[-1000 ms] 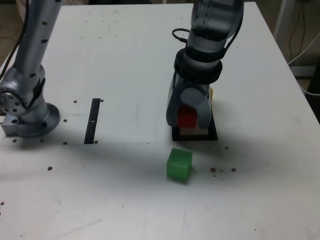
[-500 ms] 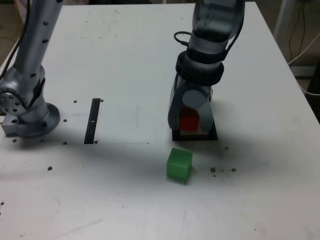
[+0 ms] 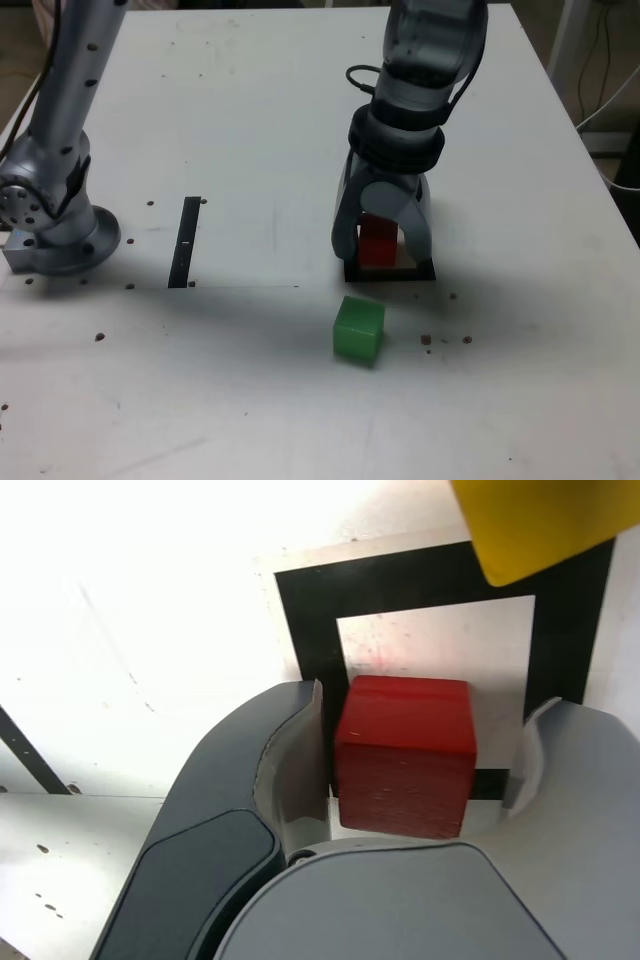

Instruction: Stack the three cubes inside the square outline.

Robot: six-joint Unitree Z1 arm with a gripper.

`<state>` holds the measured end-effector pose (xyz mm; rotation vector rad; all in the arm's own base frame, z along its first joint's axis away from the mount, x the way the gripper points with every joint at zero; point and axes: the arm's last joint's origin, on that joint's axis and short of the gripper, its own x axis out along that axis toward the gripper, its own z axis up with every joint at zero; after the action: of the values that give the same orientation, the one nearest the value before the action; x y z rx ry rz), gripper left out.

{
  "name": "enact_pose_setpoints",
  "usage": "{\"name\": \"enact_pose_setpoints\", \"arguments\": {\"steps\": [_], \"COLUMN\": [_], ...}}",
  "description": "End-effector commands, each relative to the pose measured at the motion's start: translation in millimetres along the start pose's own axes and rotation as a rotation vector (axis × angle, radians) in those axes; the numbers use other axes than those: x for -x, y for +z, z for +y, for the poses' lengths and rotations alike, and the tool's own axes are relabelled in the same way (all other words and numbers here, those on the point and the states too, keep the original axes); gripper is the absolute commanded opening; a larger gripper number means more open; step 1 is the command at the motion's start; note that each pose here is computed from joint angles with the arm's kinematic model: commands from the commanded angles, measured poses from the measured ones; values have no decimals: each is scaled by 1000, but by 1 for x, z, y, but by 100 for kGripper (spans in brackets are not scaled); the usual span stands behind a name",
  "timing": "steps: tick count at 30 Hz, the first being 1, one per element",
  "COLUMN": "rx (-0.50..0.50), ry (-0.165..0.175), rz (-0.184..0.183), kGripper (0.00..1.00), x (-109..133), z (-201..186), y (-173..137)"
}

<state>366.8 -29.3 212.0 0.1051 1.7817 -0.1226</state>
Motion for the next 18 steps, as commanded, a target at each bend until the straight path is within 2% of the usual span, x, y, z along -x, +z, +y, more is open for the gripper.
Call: {"name": "enact_pose_setpoints", "arguments": {"steps": [1,7,13,18], "rx": [6,17,29,62], "ry": [9,42,80,101], "rz": [-18,-64,-129,-143], "kGripper": [99,99,99,99], "x": [8,30,53,60], "z": [0,0,1,14], "y": [-6,-26,-51,-62]}}
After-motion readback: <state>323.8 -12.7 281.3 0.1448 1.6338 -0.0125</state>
